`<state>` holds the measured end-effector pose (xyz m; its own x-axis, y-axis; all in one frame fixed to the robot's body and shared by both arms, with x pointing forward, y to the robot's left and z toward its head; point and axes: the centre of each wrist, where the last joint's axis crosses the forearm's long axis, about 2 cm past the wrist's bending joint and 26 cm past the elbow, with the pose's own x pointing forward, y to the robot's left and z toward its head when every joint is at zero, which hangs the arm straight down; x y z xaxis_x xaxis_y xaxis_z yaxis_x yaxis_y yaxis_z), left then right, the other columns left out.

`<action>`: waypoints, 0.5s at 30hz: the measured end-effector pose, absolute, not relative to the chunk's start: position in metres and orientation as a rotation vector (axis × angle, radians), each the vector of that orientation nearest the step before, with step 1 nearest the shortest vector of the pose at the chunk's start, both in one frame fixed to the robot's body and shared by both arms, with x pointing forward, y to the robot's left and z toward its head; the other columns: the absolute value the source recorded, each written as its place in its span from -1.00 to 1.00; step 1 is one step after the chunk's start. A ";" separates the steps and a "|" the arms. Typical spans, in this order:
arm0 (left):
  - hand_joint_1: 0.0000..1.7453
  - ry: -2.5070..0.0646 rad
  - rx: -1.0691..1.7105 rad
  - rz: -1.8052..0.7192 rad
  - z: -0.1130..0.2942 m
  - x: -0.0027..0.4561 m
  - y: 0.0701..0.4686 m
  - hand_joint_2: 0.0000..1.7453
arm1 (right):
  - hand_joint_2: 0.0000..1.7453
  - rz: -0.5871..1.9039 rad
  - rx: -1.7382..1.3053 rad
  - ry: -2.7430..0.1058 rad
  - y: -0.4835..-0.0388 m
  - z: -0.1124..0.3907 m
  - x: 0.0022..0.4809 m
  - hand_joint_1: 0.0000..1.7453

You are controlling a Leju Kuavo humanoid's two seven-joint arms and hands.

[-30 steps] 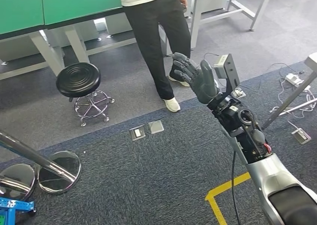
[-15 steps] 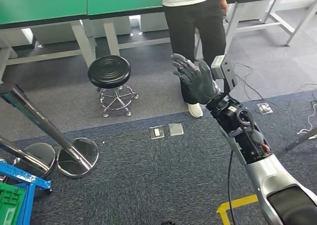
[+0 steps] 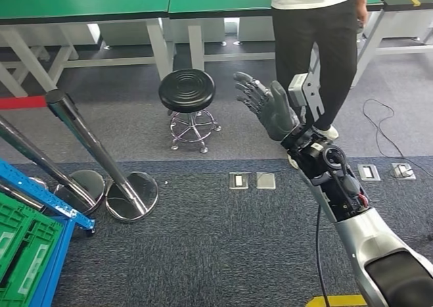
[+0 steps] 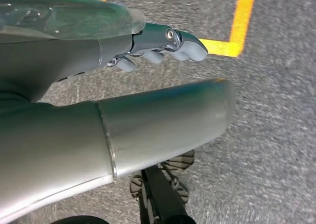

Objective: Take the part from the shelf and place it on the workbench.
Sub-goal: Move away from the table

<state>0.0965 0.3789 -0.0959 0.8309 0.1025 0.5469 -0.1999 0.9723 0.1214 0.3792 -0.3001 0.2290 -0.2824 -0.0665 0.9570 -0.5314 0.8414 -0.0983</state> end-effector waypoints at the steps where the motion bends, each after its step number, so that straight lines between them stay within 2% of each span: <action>1: -1.00 -0.569 0.177 0.161 -0.096 0.097 0.379 -1.00 | -1.00 0.483 0.454 -1.818 -0.300 0.229 0.379 -1.00; 15: -1.00 -0.571 0.177 0.161 -0.095 0.098 0.381 -1.00 | -1.00 0.484 0.460 -1.813 -0.299 0.227 0.378 -1.00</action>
<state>0.0980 0.3808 -0.0952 0.8296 0.1021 0.5489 -0.1999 0.9723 0.1212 0.3779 -0.2993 0.2268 -0.2765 -0.0679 0.9586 -0.5370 0.8381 -0.0956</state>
